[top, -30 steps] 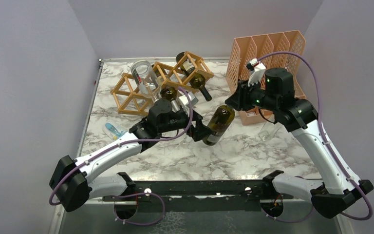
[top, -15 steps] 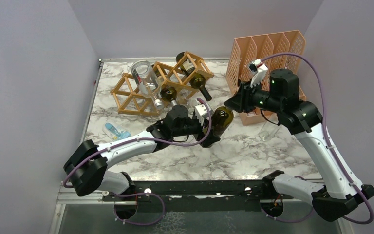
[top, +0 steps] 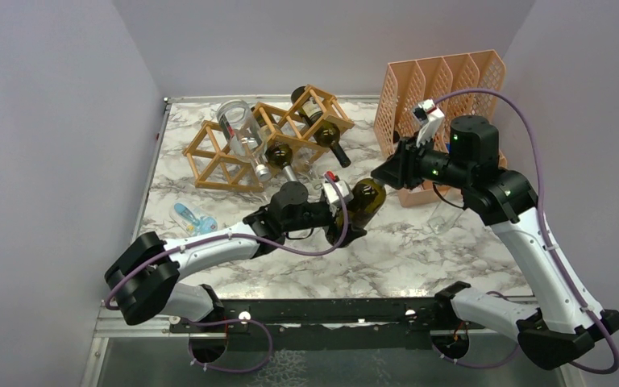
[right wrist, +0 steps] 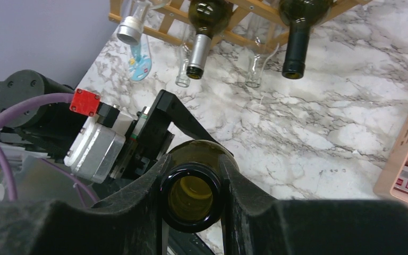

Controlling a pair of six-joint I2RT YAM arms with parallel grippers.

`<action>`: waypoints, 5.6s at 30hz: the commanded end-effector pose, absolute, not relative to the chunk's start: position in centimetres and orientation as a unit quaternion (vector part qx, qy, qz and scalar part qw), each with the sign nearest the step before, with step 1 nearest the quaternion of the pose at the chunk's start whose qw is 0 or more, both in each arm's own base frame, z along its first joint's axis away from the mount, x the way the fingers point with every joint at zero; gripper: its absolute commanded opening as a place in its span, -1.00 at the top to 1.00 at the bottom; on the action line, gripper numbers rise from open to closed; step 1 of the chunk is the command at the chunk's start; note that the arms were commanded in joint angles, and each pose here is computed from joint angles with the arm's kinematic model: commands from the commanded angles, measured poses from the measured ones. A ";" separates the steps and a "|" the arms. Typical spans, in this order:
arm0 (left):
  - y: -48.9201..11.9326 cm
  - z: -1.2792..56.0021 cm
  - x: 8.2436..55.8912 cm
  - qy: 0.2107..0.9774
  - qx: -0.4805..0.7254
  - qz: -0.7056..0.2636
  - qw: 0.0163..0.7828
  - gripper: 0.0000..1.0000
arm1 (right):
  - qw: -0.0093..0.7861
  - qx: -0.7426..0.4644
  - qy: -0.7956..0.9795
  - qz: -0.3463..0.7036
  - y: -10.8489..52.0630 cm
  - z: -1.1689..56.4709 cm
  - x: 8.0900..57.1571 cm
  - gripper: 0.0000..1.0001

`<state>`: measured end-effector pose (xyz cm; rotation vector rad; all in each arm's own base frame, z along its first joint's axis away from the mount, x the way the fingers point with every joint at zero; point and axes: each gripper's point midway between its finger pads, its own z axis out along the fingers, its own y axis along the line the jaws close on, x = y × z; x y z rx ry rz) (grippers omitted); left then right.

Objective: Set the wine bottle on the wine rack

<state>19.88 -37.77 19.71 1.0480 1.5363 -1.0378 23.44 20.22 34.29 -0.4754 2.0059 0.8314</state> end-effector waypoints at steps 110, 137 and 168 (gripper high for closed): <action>-31.1 48.9 32.4 0.537 0.234 -0.182 0.790 -0.98 | 0.374 -0.261 0.815 0.358 18.5 28.7 15.6 0.98; -12.1 45.7 37.3 0.686 0.004 -0.088 0.723 -0.98 | 0.405 -0.340 0.665 0.527 24.0 35.4 14.5 0.98; -2.9 49.5 30.0 0.640 -0.090 0.030 0.762 -0.98 | 0.326 -0.260 0.782 0.463 45.8 22.4 11.6 0.98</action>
